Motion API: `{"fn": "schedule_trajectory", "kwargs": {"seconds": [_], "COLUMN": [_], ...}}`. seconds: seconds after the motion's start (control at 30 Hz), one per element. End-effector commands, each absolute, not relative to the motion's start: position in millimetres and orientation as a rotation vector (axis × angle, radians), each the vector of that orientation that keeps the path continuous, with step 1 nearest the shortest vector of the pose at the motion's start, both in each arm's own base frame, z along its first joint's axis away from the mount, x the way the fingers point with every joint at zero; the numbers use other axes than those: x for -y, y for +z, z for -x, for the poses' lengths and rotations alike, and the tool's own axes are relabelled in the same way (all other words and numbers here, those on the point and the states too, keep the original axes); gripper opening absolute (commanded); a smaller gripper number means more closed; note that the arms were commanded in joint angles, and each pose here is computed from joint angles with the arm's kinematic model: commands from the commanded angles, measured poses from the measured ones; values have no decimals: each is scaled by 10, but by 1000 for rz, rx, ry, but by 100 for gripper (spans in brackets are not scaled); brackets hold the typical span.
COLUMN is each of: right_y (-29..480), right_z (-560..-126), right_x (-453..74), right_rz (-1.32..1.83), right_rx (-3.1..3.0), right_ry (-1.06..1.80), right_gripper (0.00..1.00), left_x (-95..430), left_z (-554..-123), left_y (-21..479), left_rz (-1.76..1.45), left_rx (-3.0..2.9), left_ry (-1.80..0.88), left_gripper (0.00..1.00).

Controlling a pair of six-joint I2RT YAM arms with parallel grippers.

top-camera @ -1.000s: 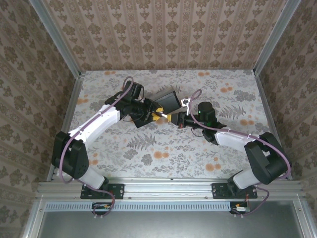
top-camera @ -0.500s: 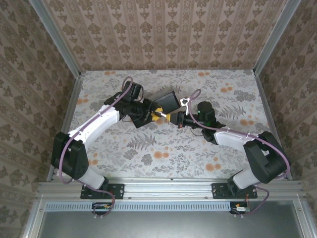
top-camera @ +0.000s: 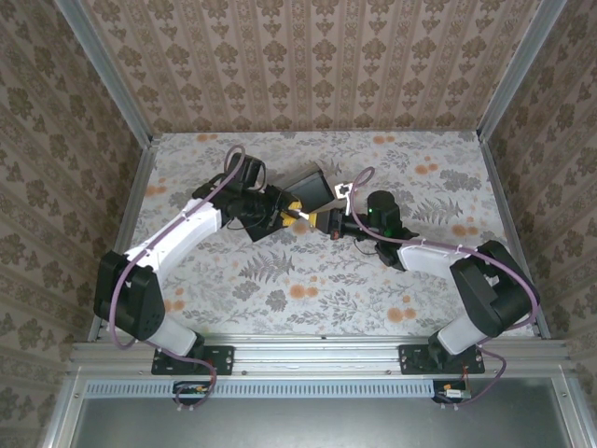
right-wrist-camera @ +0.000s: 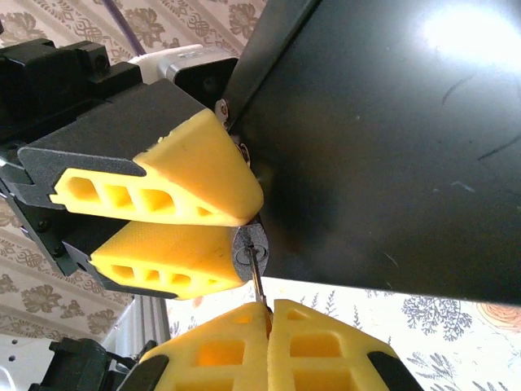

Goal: Unlock the padlock with the key

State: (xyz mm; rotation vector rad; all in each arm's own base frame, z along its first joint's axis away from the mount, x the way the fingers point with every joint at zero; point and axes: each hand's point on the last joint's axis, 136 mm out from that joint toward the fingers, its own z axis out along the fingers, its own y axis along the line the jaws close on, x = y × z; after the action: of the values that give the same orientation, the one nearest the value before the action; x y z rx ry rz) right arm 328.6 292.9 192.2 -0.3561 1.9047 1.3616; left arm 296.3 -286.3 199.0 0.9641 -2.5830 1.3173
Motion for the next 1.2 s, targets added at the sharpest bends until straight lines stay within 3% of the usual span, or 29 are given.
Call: {"fn": "schedule_trajectory", "kwargs": {"seconds": [0.0, 0.17, 0.63, 1.17], "right_y": [2389, 2348, 2326, 2656], "right_z": [-3096, -2996, -2997, -3018], "right_x": [-3121, -3219, -3214, -3349], "right_rz": [521, 565, 531, 595], "right_rx": [-1677, -1694, -1726, -1606], "right_ry": [1481, 1500, 1185, 1338], "right_gripper": [0, 0, 0, 0], "left_x": [2995, 2932, 2829, 2948], "left_z": [-2846, -2885, -2863, -2741], "left_y": [2278, 2325, 2363, 2329], "left_rz": [-839, -853, -817, -670], "left_rx": [2514, 2512, 2532, 2548], "left_ry": [1456, 1482, 1470, 1434], "left_gripper": [0, 0, 0, 0]}}
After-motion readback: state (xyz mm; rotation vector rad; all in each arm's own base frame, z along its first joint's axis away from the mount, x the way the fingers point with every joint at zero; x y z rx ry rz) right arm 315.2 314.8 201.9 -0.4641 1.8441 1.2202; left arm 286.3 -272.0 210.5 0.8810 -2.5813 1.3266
